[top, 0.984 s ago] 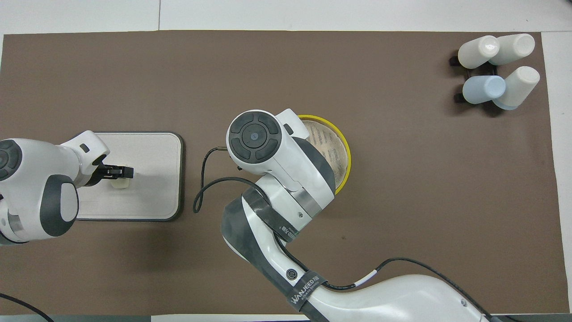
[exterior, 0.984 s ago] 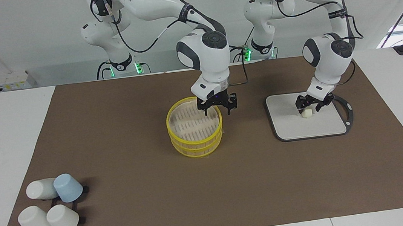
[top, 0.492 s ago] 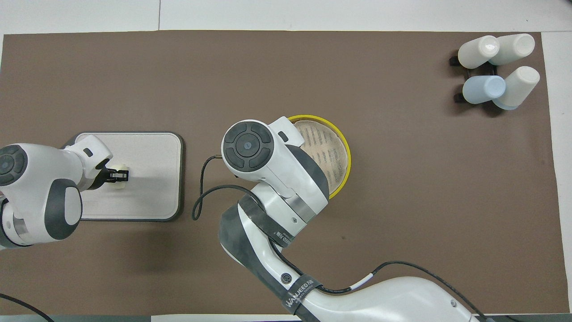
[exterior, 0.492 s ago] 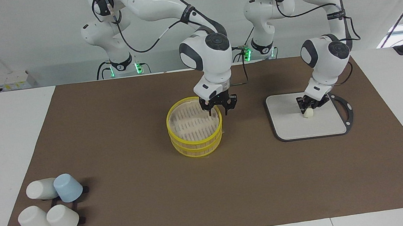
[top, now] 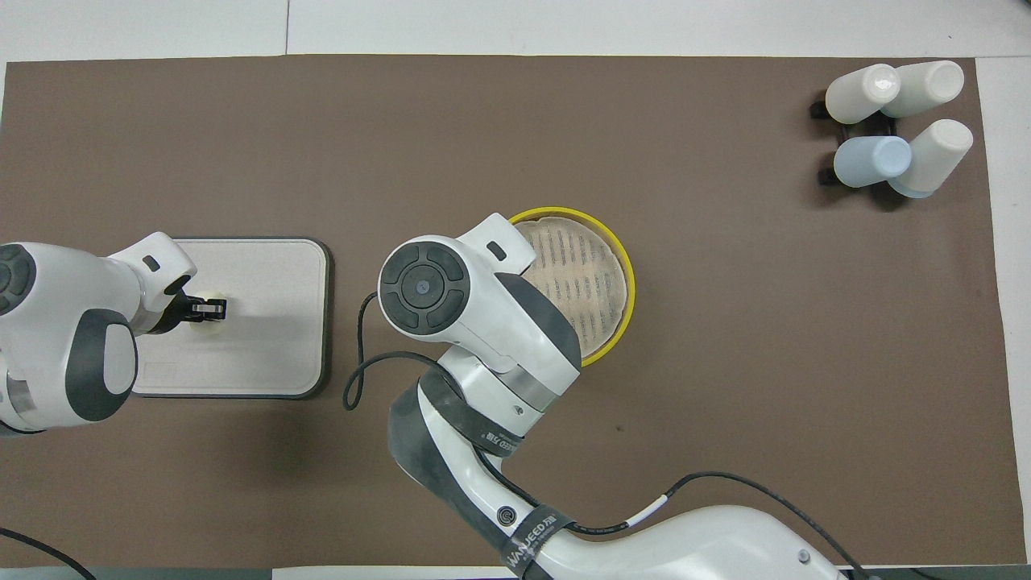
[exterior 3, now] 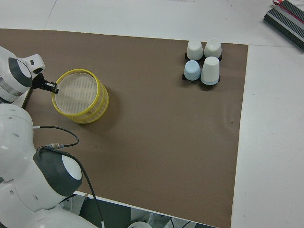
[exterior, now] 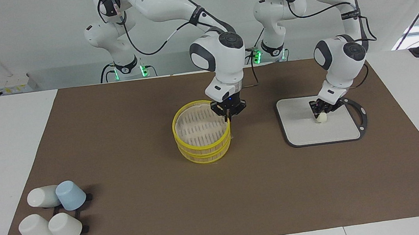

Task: Place bun in steamer
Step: 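Grasp the steamer lid with the right gripper while the left gripper grasps the bun, then lift the lid away with the right gripper while the left gripper lifts the bun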

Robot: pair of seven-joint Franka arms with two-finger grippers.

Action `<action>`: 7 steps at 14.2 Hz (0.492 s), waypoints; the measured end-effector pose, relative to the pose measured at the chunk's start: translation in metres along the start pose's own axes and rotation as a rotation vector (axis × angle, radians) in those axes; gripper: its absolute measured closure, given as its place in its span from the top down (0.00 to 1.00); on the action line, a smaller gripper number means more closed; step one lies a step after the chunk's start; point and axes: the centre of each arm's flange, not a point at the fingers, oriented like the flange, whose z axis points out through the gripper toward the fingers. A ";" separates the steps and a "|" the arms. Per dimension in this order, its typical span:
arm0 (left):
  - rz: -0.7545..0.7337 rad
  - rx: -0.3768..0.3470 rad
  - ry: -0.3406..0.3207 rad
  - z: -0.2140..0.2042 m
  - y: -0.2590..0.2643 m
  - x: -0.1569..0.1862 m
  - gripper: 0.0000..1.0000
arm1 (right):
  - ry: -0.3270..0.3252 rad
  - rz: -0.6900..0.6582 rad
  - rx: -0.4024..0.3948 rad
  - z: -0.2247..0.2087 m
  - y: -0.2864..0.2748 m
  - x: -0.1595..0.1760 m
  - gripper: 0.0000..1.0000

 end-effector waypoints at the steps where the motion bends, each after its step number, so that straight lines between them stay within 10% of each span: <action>1: 0.001 -0.003 -0.016 -0.013 0.000 0.006 0.27 | 0.000 -0.009 -0.005 -0.006 0.008 0.008 0.11; 7: -0.100 -0.040 -0.045 -0.122 0.047 0.046 0.27 | 0.029 -0.153 -0.014 -0.076 0.154 0.109 0.10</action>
